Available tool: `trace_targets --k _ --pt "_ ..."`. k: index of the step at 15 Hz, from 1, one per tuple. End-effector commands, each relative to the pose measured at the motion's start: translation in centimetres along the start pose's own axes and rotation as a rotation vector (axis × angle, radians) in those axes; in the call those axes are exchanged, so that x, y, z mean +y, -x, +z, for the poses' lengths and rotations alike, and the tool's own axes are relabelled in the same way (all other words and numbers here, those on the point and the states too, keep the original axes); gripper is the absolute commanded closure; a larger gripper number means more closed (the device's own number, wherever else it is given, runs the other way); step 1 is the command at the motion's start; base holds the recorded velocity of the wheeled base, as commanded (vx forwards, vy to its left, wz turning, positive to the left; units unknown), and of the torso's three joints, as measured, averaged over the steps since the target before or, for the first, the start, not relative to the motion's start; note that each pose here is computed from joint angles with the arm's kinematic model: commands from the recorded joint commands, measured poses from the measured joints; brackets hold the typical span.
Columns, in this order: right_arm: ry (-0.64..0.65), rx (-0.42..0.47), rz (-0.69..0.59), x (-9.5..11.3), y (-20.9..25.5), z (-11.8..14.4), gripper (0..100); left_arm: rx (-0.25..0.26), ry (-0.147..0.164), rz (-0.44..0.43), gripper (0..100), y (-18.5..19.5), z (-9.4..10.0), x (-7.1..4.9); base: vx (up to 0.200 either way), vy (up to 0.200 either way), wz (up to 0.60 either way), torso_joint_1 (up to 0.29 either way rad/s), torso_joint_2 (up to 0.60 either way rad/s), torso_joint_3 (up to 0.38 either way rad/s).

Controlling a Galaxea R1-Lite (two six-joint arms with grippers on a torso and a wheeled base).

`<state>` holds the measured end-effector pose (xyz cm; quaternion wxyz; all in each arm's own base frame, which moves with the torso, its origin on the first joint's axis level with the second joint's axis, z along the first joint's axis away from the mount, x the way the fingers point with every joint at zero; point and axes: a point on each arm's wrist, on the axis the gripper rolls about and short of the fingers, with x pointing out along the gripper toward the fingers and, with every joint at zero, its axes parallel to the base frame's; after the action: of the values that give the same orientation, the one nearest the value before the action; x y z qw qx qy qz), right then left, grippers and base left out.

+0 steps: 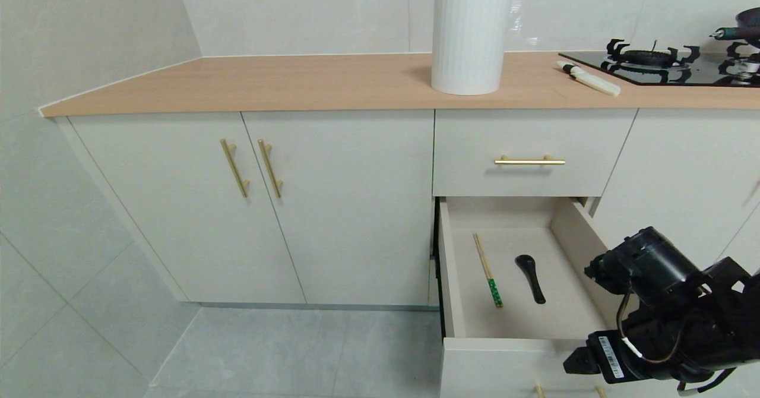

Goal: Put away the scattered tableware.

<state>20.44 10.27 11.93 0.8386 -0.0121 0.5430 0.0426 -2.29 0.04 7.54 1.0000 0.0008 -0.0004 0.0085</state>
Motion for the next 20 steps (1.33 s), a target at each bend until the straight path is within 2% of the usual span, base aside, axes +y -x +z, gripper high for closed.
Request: trace_targets --k 1,8,12,17,20 --pt "0.001 0.017 -0.007 0.1 -0.6 0.0 0 0.001 0.000 0.001 0 0.0 0.0 0.0 0.000 0.000 0.00 0.000 0.00 0.000" --pt "-0.016 -0.043 0.006 0.2 -1.7 0.3 0 0.001 0.000 0.001 0 0.0 0.0 0.0 0.000 0.000 0.00 0.000 0.00 0.000" --pt "-0.023 -0.110 0.011 0.4 -1.9 0.8 0 0.001 0.000 0.001 0 0.0 0.0 0.0 0.000 0.000 0.00 0.000 0.00 0.000" --pt "-0.055 -0.157 -0.011 0.1 -4.1 2.6 0 0.001 0.000 0.001 0 0.0 0.0 0.0 0.000 0.000 0.00 0.000 0.00 0.000" --pt "-0.049 -0.200 -0.024 -0.4 -5.3 4.9 0 0.001 0.000 0.000 0 0.0 0.0 0.0 0.000 0.000 0.00 0.000 0.00 0.000"
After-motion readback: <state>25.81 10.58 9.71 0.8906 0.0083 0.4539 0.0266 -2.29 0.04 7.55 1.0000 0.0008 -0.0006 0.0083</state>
